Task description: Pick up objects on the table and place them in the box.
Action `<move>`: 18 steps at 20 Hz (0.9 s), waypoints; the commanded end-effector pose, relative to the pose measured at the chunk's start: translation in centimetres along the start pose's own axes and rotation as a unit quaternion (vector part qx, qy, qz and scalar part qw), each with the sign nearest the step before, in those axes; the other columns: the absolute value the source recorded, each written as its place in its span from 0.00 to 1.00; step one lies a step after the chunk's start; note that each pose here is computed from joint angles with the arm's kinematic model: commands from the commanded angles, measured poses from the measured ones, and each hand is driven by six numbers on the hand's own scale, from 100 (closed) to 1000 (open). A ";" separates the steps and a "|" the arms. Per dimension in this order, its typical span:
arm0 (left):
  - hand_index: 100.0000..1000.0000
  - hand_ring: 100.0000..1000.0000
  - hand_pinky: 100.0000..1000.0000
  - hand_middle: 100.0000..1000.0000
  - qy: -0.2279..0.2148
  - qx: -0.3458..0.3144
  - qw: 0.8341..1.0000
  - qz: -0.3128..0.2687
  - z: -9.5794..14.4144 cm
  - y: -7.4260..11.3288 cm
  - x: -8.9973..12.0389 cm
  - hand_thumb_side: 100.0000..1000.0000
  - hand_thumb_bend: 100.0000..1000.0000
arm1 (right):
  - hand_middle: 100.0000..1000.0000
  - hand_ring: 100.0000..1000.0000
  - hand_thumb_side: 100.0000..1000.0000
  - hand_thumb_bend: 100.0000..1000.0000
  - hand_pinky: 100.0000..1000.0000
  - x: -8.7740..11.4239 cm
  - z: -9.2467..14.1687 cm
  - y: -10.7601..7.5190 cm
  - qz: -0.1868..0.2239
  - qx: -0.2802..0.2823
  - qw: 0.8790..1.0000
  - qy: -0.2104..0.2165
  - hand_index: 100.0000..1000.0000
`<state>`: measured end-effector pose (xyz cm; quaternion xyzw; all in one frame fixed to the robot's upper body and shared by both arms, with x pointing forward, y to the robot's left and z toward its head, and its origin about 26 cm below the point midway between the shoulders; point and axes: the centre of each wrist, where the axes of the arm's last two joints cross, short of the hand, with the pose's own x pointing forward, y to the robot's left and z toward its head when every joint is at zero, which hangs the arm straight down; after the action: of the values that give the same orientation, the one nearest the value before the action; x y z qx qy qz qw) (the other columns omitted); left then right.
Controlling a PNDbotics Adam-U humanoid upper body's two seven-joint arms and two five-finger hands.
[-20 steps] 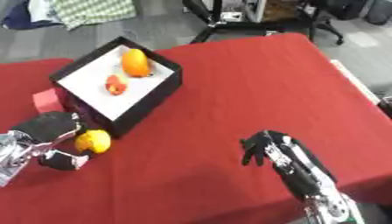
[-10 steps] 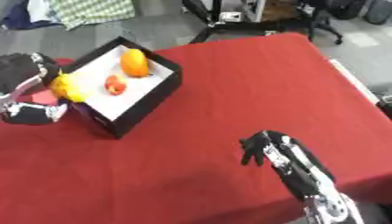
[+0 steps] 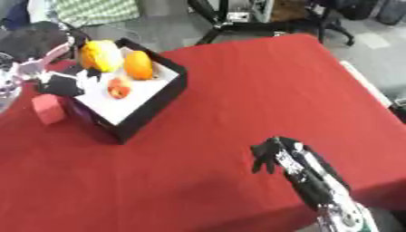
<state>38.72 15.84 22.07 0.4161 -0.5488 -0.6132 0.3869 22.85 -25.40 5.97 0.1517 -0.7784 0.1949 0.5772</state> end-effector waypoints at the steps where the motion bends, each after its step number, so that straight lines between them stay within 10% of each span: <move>1: 0.75 0.56 0.72 0.54 0.027 0.014 1.000 -0.003 -1.5 0.2 0.4 0.31 0.01 | 0.18 0.41 0.66 0.00 0.88 0.7 -0.3 -0.1 0.004 0.009 1.000 -0.013 0.52; 12: 0.78 0.57 0.73 0.56 0.093 -0.002 0.995 -0.046 -5.4 -3.7 -2.2 0.32 0.03 | 0.18 0.41 0.64 0.00 0.88 0.8 -0.6 -0.1 -0.003 0.013 1.000 -0.018 0.52; 18: 0.88 0.57 0.73 0.59 0.106 -0.006 0.993 -0.047 -6.6 -6.5 -3.5 0.50 0.02 | 0.18 0.41 0.64 0.00 0.88 0.8 -0.6 0.0 -0.003 0.015 1.000 -0.018 0.52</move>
<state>45.49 17.26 14.45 0.4889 -0.4711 -0.5981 0.4259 23.05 -25.16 6.16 0.1649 -0.7784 0.1963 0.5731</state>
